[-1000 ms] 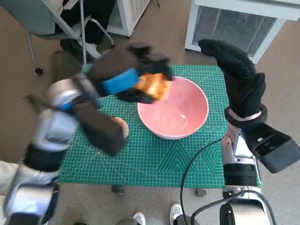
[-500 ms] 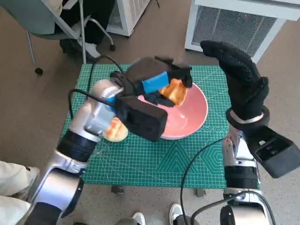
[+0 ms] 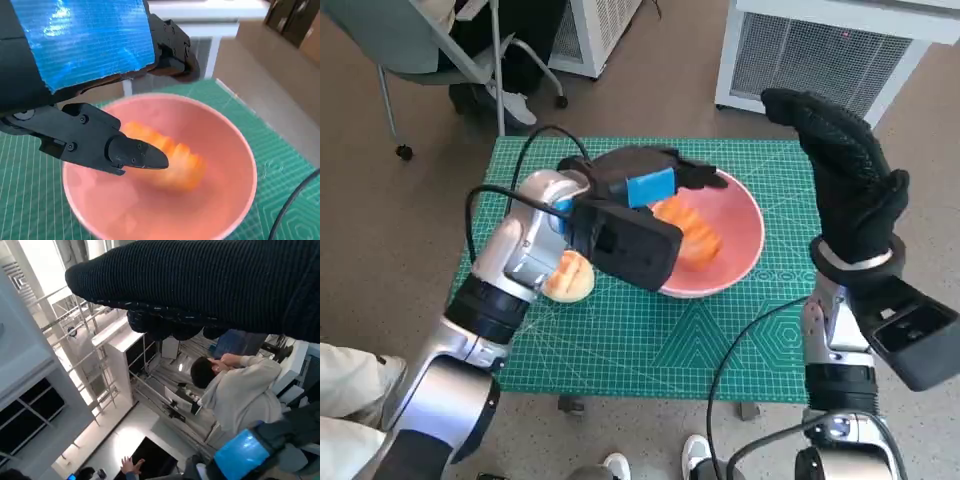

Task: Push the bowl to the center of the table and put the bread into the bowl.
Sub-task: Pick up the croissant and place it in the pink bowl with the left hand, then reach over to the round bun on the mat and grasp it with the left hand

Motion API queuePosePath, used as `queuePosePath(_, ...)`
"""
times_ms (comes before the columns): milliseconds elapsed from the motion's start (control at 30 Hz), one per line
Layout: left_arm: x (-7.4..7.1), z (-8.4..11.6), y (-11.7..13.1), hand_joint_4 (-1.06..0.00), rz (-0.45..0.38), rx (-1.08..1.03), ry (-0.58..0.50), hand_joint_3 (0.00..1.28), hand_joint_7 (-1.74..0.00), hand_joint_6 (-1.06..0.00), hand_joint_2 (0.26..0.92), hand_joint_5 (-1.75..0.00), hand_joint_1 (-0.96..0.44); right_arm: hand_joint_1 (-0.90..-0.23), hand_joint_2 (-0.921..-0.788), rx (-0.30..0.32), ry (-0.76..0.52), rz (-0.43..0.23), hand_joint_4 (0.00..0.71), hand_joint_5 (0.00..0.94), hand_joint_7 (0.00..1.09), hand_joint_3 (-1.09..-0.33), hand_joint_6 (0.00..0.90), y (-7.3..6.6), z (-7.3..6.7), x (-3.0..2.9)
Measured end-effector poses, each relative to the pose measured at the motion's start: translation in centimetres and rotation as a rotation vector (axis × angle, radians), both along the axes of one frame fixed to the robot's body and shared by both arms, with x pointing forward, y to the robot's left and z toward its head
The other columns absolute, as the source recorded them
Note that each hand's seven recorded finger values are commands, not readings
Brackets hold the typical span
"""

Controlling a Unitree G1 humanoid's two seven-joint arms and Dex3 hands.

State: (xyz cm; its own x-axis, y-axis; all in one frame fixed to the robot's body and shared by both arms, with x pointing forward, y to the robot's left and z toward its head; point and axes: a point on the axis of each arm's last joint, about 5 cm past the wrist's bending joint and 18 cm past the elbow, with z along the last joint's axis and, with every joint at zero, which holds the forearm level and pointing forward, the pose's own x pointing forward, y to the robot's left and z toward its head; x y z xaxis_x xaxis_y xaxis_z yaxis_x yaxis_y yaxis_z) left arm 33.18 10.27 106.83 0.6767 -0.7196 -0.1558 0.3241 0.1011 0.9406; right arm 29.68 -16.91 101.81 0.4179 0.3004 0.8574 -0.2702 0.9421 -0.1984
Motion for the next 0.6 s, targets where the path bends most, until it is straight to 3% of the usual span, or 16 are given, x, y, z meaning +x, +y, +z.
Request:
queuePosePath(300,-1.4,0.4,2.3,-0.09,0.017,-0.042,-0.103,0.06,-0.02,-0.25,0.921,-0.03,-0.47,-0.571,-0.921,0.000,0.008,0.001,0.278,0.009,0.68,-0.812,-0.001,0.1,-0.1,0.00)
queuePosePath(600,-2.9,0.4,6.0,-0.16,0.089,-0.058,-0.130,0.09,-0.03,-0.28,0.921,-0.04,-0.50,-0.568,-0.921,0.004,0.017,0.002,0.278,0.011,0.68,-0.810,-0.001,0.1,-0.3,0.06)
